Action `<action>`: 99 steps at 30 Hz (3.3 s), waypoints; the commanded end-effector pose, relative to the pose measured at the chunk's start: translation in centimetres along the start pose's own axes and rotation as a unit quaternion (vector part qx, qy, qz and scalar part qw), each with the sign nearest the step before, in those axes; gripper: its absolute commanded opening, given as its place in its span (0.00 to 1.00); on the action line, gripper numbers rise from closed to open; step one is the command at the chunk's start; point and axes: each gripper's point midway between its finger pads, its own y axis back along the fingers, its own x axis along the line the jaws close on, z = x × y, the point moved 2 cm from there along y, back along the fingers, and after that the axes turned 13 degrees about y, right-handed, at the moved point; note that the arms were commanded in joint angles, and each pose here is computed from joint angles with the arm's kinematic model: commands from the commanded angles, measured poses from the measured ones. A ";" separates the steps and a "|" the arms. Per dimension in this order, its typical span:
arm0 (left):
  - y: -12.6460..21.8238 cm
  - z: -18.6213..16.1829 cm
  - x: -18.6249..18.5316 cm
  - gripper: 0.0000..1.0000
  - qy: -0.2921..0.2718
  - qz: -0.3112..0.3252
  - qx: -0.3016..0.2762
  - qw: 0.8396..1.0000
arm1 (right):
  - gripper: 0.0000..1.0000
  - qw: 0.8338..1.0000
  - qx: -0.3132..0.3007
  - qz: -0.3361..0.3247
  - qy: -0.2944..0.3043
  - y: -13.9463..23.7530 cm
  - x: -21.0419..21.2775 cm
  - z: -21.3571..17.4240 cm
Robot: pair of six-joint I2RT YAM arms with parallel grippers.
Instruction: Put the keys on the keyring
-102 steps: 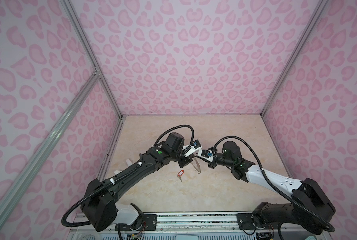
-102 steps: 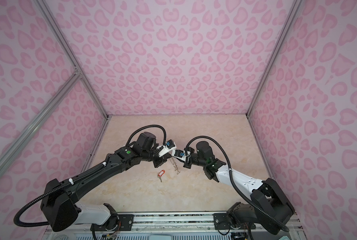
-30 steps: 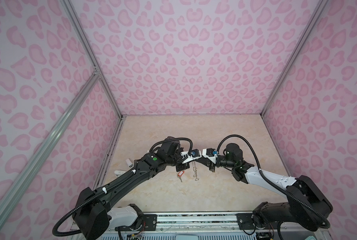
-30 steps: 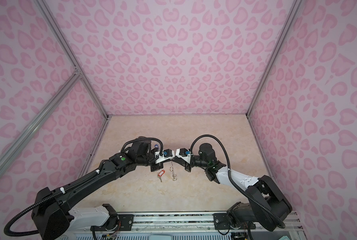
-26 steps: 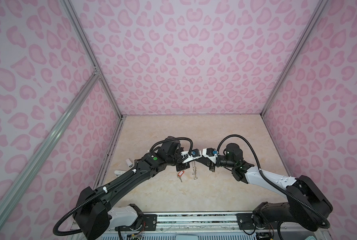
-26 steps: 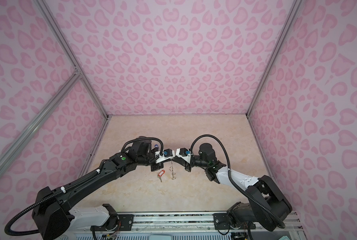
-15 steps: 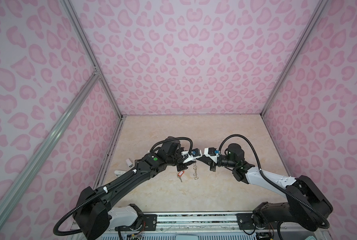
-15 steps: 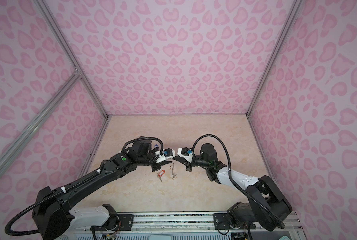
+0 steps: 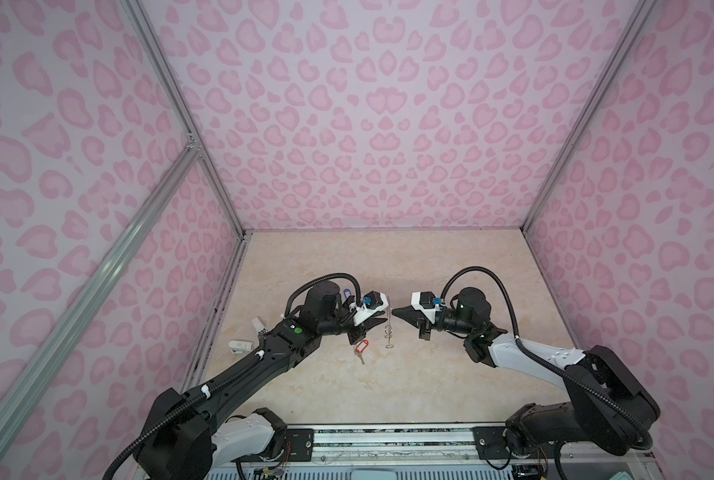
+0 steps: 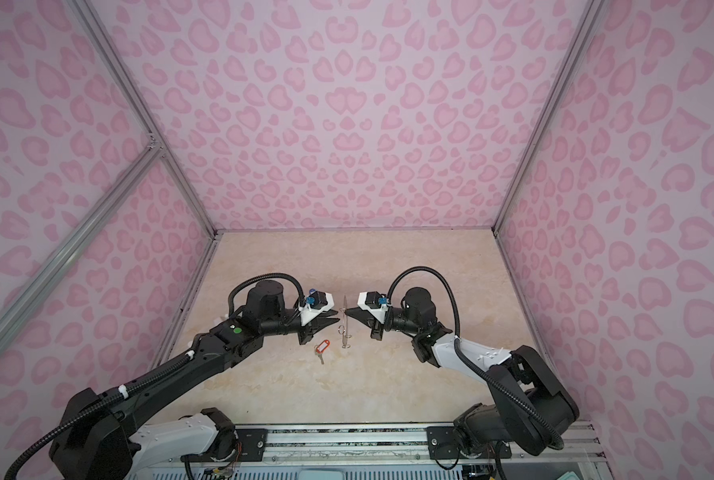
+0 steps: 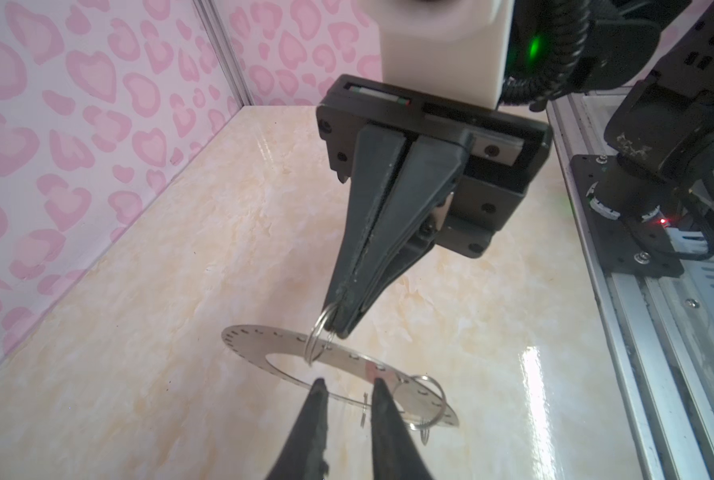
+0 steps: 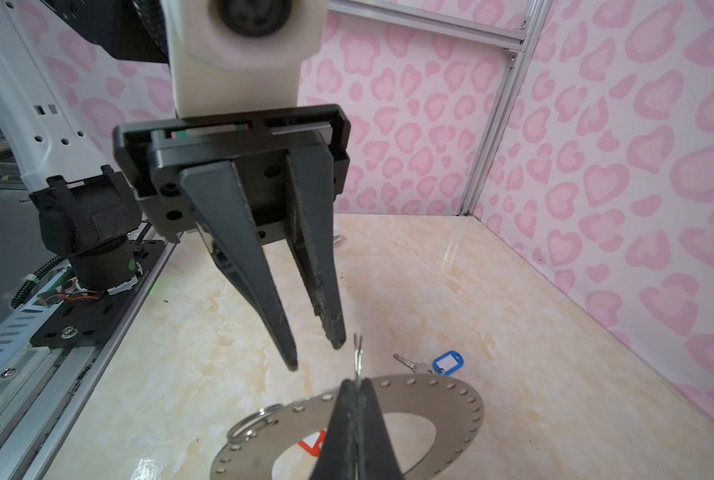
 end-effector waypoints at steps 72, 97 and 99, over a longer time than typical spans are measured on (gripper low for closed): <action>0.3 1.4 0.2 0.03 -0.057 0.036 0.164 0.984 | 0.19 0.997 0.008 -0.056 0.054 -1.3 0.0 0.8; 3.2 2.4 0.6 0.26 0.011 -0.021 0.009 1.000 | 0.00 0.997 -0.056 -0.037 0.033 -0.9 0.6 2.6; 3.2 2.2 0.5 0.25 0.017 -0.024 0.001 1.000 | 0.00 0.997 -0.066 -0.033 0.033 -1.0 0.6 3.0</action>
